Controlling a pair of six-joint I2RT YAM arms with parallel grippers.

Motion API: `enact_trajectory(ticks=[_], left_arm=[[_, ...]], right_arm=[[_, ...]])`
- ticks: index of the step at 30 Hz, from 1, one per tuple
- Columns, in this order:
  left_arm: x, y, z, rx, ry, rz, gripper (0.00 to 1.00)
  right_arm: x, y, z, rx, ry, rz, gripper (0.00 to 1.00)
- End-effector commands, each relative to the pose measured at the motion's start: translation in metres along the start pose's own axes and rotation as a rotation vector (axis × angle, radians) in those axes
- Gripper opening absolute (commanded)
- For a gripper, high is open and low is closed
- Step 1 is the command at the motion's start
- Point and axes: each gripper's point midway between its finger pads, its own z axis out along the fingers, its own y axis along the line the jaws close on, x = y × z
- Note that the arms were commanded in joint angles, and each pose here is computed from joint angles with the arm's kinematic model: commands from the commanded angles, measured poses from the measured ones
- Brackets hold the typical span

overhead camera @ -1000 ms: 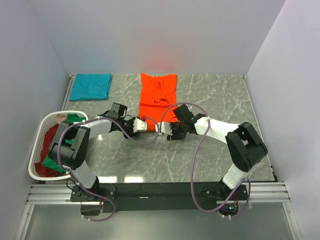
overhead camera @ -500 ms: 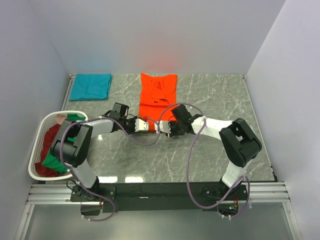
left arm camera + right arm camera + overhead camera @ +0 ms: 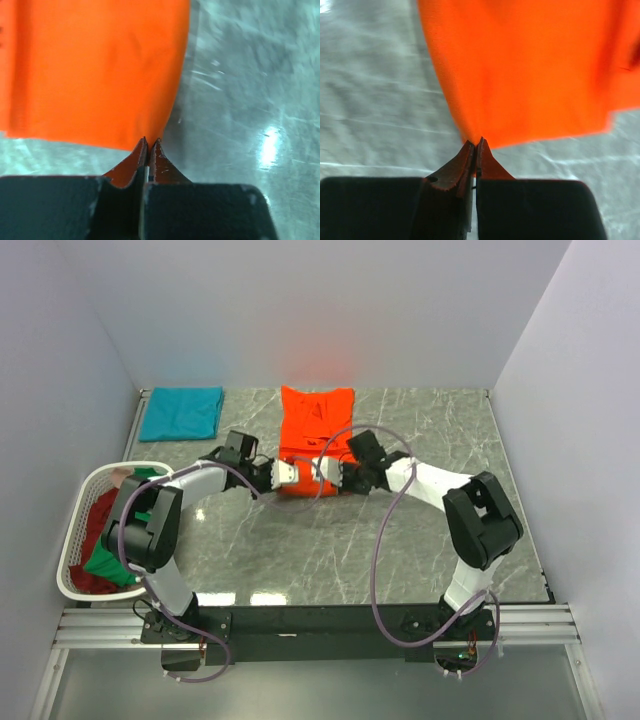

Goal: Fold and stack the t-shirts
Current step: Fold the tshirt

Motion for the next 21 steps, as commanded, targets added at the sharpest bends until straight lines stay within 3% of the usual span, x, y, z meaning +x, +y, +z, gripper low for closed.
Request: enact_trajectory(ticks=[1,4,10,21], left_arm=[[-0.042,0.028,-0.029,-0.033,-0.093,-0.058,0.01],[-0.048,0.032,-0.036,-0.025,-0.095,-0.044,0.01],[-0.055,0.004,-0.046,0.051,-0.088,-0.054,0.01],[-0.086,-0.148,-0.085,0.462,-0.143,-0.21,0.01]], right_arm=[[-0.021,-0.043,-0.037,0.081,-0.083,0.085,0.0],[-0.026,-0.053,-0.053,0.09,-0.1,0.077,0.0],[-0.025,-0.027,-0.067,0.027,-0.098,0.093,0.0],[-0.044,0.109,-0.124,-0.27,-0.171,0.118,0.0]])
